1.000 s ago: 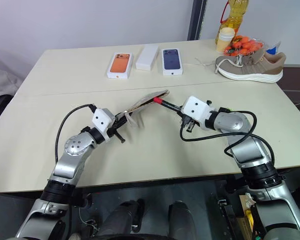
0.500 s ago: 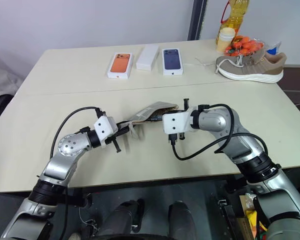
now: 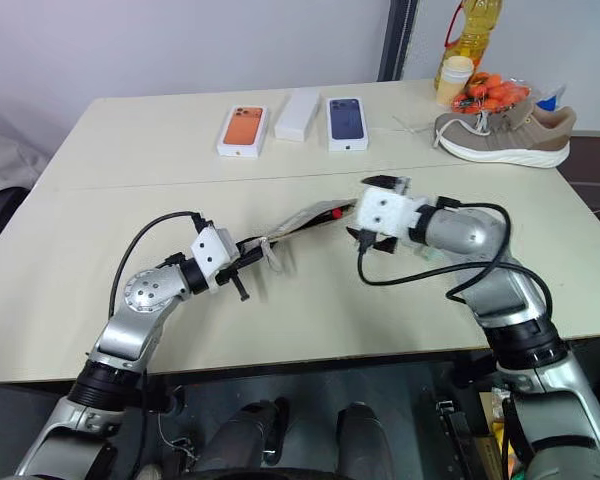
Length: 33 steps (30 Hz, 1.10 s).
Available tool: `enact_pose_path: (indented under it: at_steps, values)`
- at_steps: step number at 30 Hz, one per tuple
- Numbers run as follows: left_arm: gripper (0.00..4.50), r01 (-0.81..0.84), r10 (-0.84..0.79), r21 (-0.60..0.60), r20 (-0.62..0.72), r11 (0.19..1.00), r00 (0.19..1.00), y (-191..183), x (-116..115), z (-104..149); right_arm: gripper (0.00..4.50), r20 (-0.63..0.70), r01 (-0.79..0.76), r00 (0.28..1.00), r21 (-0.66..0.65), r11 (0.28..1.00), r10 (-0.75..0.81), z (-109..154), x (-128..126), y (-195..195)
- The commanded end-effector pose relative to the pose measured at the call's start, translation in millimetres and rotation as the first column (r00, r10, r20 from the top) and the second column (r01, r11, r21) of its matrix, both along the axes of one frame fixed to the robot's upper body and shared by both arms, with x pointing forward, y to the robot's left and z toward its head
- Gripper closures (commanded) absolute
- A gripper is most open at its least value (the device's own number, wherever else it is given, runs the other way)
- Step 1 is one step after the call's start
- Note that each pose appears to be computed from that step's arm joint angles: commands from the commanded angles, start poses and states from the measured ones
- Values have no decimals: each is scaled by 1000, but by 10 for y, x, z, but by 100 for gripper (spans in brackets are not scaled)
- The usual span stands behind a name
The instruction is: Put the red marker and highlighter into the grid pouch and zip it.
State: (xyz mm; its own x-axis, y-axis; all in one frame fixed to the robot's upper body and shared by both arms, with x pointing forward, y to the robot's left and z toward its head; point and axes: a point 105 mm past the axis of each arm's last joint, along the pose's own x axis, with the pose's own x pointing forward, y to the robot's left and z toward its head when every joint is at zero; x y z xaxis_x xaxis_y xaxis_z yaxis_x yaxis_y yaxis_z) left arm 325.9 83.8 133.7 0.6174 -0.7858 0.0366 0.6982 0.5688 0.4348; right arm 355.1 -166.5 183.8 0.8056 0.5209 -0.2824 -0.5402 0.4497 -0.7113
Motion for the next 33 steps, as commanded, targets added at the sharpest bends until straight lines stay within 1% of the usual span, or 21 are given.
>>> enact_pose_path:
  at_steps: [1, 2, 4, 6, 7, 11, 13, 15, 17, 18, 20, 22, 23, 24, 25, 26, 28, 29, 30, 32, 33]
  values:
    - [450, -54, 55, -53, 29, 997, 998, -25, 88, 81, 7, -84, 253, 967, 244, 936, -239, 58, 15, -393]
    - [450, -62, 64, -57, 29, 996, 998, -39, 107, 74, 7, -137, 320, 947, 293, 901, -291, 9, 19, -479]
    - [450, -67, 69, -69, 26, 995, 997, -93, 140, 56, 7, -247, 496, 868, 380, 781, -431, -98, 19, -702]
    - [450, -65, 67, -82, 21, 995, 998, -139, 162, 44, 7, -275, 652, 755, 418, 633, -596, -129, 35, -924]
    - [450, -64, 66, -86, 19, 994, 998, -154, 169, 39, 7, -291, 694, 713, 424, 582, -638, -148, 29, -972]
    - [450, -50, 51, -92, 15, 994, 999, -211, 190, 18, 7, -427, 821, 537, 462, 335, -728, -322, 9, -1062]
    - [450, -46, 48, -93, 15, 995, 999, -225, 199, 18, 7, -488, 859, 464, 452, 240, -740, -430, -14, -1077]
    - [450, -45, 47, -94, 17, 994, 999, -232, 205, 23, 7, -545, 877, 432, 440, 194, -719, -524, -27, -1022]
    - [450, -50, 52, -95, 19, 994, 998, -221, 209, 23, 7, -571, 878, 441, 435, 200, -693, -576, -21, -931]
    - [450, -54, 56, -96, 19, 994, 998, -212, 210, 21, 30, -579, 877, 446, 434, 205, -682, -590, -18, -891]
    - [450, -61, 63, -97, 20, 993, 998, -197, 211, 19, 95, -585, 877, 454, 428, 220, -673, -609, -13, -843]
    - [450, -65, 67, -97, 21, 993, 998, -189, 211, 20, 191, -587, 877, 455, 424, 224, -669, -616, -9, -829]
    - [450, -72, 74, -98, 22, 993, 997, -172, 213, 23, 247, -589, 873, 464, 431, 229, -661, -602, 14, -813]
    - [450, -79, 81, -98, 23, 992, 996, -154, 216, 25, 293, -587, 868, 474, 439, 235, -657, -579, 38, -800]
    - [450, -85, 88, -99, 24, 992, 996, -139, 219, 29, 355, -581, 859, 489, 448, 246, -650, -551, 61, -785]
    - [450, -88, 91, -99, 25, 991, 996, -130, 220, 30, 366, -578, 854, 500, 454, 255, -646, -533, 75, -775]
    - [450, -97, 100, -100, 27, 990, 995, -99, 229, 41, 366, -483, 791, 599, 478, 381, -639, -379, 135, -700]
    - [450, -100, 103, -99, 29, 990, 994, -84, 234, 47, 366, -420, 747, 658, 474, 467, -625, -300, 158, -633]
    - [450, -103, 107, -99, 32, 990, 994, -69, 240, 55, 366, -342, 686, 723, 460, 564, -600, -212, 175, -546]
    - [450, -115, 119, -100, 38, 988, 992, -34, 269, 82, 366, -185, 553, 830, 400, 731, -526, -64, 184, -374]
    - [450, -120, 125, -101, 42, 988, 991, -17, 283, 98, 366, -117, 486, 870, 363, 795, -479, 0, 175, -297]
